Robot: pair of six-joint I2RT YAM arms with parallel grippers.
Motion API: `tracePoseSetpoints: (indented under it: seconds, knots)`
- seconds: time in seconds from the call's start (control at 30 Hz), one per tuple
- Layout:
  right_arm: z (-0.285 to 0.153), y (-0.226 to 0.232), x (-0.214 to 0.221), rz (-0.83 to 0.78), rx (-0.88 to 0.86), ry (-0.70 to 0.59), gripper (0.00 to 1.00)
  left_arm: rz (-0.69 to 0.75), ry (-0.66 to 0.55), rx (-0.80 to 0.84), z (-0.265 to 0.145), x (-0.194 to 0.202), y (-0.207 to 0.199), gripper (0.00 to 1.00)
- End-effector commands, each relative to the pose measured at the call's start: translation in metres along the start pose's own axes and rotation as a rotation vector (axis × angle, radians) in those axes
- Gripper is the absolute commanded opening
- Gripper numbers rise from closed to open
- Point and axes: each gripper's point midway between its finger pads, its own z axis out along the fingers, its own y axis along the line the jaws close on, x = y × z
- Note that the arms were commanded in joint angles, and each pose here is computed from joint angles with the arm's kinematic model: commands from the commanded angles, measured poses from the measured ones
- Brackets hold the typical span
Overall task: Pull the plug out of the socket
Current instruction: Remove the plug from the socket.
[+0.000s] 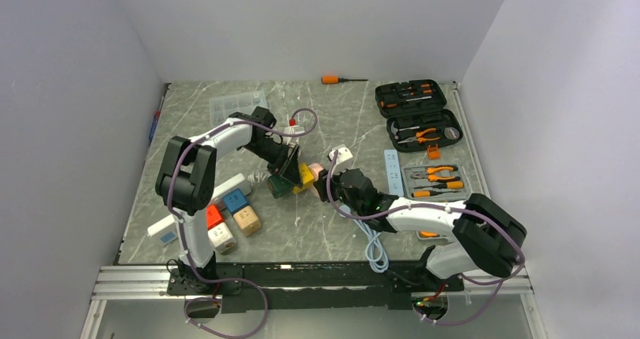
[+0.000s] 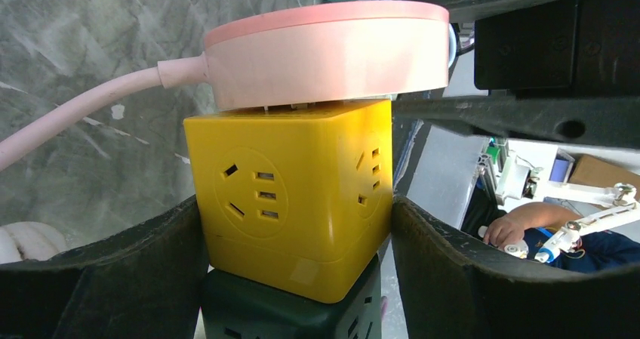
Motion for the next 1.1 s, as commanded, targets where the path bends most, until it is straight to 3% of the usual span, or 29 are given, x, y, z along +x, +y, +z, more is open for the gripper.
tracePoseSetpoints:
  seconds: [0.0,0.13,0.27,0.43,0.6,0.73,1.07]
  knots:
    - [0.002,0.033,0.003,0.048,-0.141,0.017,0.50,0.164,-0.077,0.079,-0.009,-0.022,-0.037,0.22]
    - [0.009,0.031,0.024,0.035,-0.132,0.092,0.70,0.185,-0.080,0.062,-0.011,-0.024,-0.038,0.21]
    - [0.020,0.034,0.031,0.027,-0.131,0.121,0.74,0.223,-0.070,0.030,-0.015,-0.024,-0.038,0.19]
    - [0.031,0.031,0.028,0.003,-0.118,0.132,0.63,0.261,-0.038,-0.003,-0.017,-0.013,-0.038,0.18]
    - [0.033,0.026,0.011,-0.003,-0.121,0.101,0.34,0.280,-0.016,-0.047,-0.015,-0.002,-0.030,0.18]
    - [0.034,0.030,0.002,-0.010,-0.139,0.082,0.18,0.276,-0.015,-0.057,-0.013,-0.001,-0.029,0.18]
    - [0.054,0.046,-0.019,0.013,-0.173,0.040,0.13,0.303,-0.006,-0.066,-0.007,-0.001,-0.037,0.22]
